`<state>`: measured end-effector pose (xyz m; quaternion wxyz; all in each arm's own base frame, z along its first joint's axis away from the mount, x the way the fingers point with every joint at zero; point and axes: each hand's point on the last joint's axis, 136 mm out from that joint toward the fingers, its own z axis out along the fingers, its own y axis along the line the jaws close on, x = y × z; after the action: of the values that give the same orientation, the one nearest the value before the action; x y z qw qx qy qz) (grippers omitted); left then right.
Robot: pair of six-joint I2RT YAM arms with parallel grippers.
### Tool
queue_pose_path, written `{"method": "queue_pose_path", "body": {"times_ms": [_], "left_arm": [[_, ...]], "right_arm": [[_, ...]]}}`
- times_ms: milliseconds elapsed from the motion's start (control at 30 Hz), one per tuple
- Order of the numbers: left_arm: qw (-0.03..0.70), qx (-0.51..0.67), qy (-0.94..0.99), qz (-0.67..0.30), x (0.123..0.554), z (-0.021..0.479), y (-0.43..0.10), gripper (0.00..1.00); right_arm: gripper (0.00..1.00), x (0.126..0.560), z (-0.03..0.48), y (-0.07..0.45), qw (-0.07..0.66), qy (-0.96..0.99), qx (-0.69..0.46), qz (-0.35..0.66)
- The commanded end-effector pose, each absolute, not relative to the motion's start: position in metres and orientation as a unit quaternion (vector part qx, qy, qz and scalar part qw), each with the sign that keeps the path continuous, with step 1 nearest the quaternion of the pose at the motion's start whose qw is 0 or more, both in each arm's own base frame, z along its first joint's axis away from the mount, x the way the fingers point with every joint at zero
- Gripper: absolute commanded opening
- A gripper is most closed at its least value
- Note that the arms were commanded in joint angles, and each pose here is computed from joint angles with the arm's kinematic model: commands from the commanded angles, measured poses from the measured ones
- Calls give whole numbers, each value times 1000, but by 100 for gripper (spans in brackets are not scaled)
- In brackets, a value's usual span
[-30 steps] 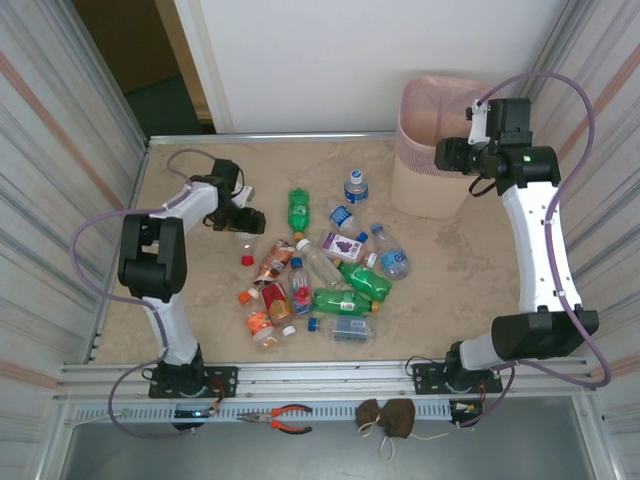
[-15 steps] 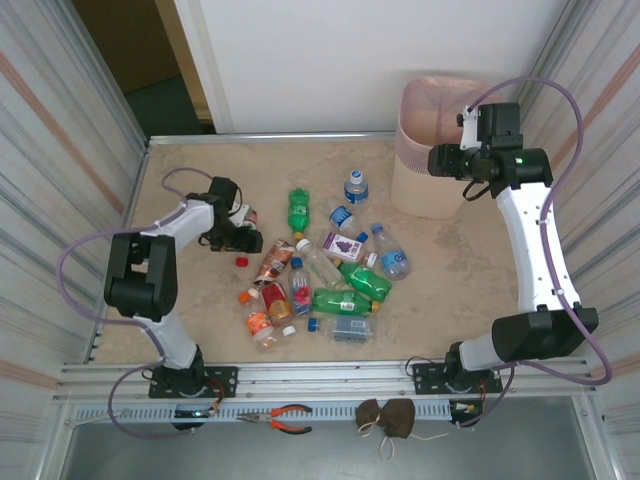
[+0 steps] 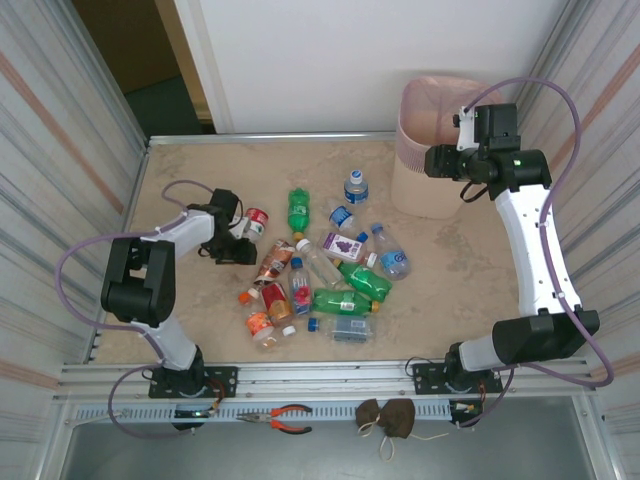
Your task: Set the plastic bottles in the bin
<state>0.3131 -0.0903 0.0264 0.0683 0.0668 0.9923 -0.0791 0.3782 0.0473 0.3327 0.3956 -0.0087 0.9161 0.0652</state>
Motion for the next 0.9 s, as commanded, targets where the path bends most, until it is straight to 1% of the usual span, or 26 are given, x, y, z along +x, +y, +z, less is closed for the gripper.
{"method": "queue_pose_path", "body": {"times_ms": [0,300,433,567,667,867], "left_arm": [[76,72,991,-84,312,30,-96,44],[89,74,989,-88,313,39,-97,32],[112,75,986,-97,315,56,-100,29],[163,87,973,-136,321,90,-113,28],[209,110,954,-184,325,123,-130,29],[299,193,884,-303,319,201,-181,29]], "right_arm": [[68,373,342,49,410,910,-1,70],[68,371,346,53,414,907,-4,72],[68,369,351,60,419,904,-8,84],[68,365,356,76,425,897,-15,120],[68,363,363,95,433,885,-20,171],[68,355,383,152,444,838,-51,312]]}}
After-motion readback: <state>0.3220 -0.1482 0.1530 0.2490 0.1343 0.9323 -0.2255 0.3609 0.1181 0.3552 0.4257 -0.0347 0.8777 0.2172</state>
